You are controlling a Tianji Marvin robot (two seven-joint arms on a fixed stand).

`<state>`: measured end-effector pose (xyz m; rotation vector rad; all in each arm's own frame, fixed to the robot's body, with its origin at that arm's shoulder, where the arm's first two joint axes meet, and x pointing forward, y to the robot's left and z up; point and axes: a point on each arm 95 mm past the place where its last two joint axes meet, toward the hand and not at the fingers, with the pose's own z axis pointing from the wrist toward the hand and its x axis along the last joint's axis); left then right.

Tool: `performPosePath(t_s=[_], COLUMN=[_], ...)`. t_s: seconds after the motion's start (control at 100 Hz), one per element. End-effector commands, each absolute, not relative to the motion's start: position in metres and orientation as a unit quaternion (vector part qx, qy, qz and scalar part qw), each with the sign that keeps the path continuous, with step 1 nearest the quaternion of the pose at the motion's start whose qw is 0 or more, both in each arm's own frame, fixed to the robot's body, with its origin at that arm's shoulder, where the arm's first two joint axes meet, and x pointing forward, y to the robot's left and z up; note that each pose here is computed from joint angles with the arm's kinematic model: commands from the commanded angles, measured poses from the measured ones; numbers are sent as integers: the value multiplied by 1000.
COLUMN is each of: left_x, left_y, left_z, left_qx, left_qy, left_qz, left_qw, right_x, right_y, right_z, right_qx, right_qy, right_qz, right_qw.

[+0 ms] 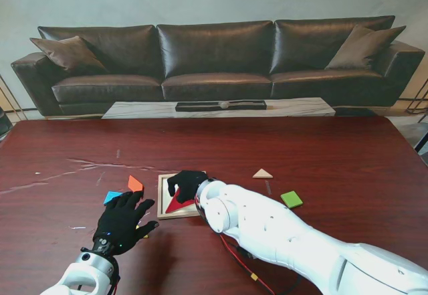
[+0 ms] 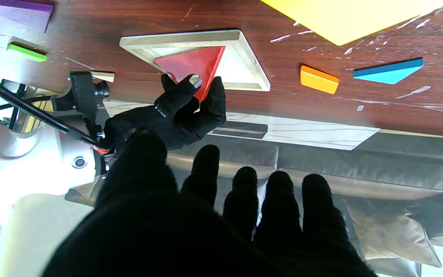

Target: Assemble the tangram pieces into a square

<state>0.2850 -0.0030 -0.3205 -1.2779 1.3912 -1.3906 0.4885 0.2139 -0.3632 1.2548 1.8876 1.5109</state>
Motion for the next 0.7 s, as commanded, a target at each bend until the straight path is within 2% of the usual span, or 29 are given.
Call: performPosePath(t_s=[0.0,0.69], left_x=[284,284], left_y=[-4,-5], left_z=[-320,-320], left_qx=[-503,-502], left_qy=[547,550], left_qz=[-547,-545], left_qw=[385,385], right_x=[486,487], right_y=[214,215], right_z=[-365,-365], right_qx=[449,469], right_qy=[682,671], right_qz=[539,532], right_qw=[207,218])
